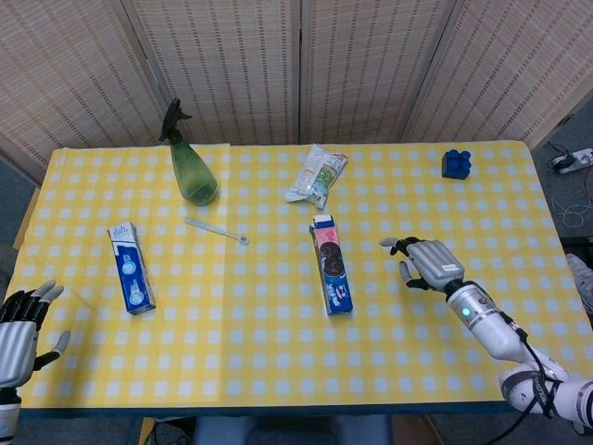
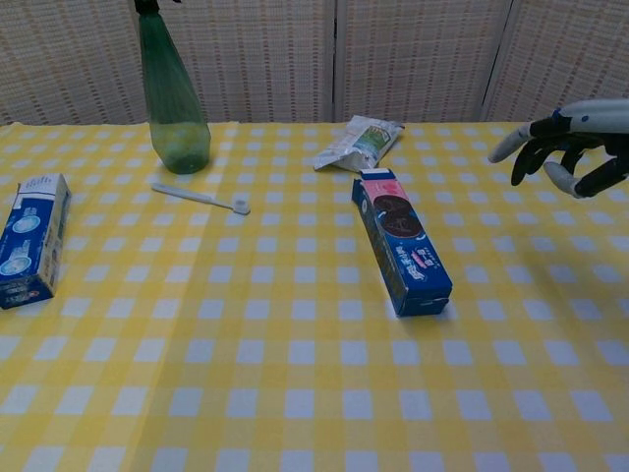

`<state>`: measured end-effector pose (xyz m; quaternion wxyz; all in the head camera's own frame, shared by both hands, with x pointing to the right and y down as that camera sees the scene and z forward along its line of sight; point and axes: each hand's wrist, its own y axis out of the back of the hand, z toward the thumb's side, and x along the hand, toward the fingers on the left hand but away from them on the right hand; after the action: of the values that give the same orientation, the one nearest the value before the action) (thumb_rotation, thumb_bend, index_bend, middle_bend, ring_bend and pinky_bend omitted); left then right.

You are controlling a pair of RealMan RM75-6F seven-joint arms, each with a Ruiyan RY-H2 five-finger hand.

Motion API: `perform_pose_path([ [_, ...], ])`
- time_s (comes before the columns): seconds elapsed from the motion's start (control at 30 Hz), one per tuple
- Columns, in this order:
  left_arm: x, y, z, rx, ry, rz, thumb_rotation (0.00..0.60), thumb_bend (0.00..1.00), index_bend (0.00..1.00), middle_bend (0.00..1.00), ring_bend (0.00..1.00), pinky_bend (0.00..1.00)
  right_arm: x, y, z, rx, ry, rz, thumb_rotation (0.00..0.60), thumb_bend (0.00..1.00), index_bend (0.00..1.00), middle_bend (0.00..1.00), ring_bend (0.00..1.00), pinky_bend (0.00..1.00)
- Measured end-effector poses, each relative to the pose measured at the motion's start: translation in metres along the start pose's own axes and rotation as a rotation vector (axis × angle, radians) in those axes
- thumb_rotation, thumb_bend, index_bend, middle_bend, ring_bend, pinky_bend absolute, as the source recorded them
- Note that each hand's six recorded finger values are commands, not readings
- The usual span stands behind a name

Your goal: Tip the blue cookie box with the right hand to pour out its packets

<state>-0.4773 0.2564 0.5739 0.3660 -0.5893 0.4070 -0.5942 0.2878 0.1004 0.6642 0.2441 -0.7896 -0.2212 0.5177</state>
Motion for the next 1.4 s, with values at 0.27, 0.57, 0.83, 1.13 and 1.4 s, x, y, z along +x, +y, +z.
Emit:
perform_pose_path([
  [0.27, 0.0, -0.003, 0.0, 0.001, 0.0, -0.01, 0.6, 0.33, 0.21, 0.16, 0.16, 0.09, -0.049, -0.015, 0.017, -0.044, 0.011, 0.079, 0.6, 0.67, 0.17, 0.3, 0.22, 0.35],
  [0.57, -0.001, -0.006, 0.0, 0.001, 0.001, -0.018, 0.6, 0.33, 0.21, 0.16, 0.16, 0.09, -0.08, -0.03, 0.03, -0.041, 0.009, 0.134, 0.6, 0.68, 0.17, 0.3, 0.22, 0.35],
  [0.83, -0.001, -0.008, 0.0, 0.004, -0.002, -0.027, 0.6, 0.33, 0.21, 0.16, 0.16, 0.09, -0.108, -0.039, 0.06, -0.017, 0.049, 0.153, 0.6, 0.68, 0.17, 0.3, 0.22, 0.35],
  [1.13, -0.002, -0.009, -0.002, 0.006, 0.005, -0.031, 0.6, 0.33, 0.21, 0.16, 0.16, 0.09, -0.123, -0.054, 0.108, 0.019, 0.143, 0.182, 0.6, 0.68, 0.17, 0.3, 0.22, 0.35],
  [1.4, -0.004, -0.007, -0.006, 0.008, 0.015, -0.03, 0.6, 0.33, 0.21, 0.16, 0.16, 0.09, -0.112, -0.061, 0.138, 0.025, 0.234, 0.182, 0.6, 0.66, 0.17, 0.3, 0.22, 0.35],
])
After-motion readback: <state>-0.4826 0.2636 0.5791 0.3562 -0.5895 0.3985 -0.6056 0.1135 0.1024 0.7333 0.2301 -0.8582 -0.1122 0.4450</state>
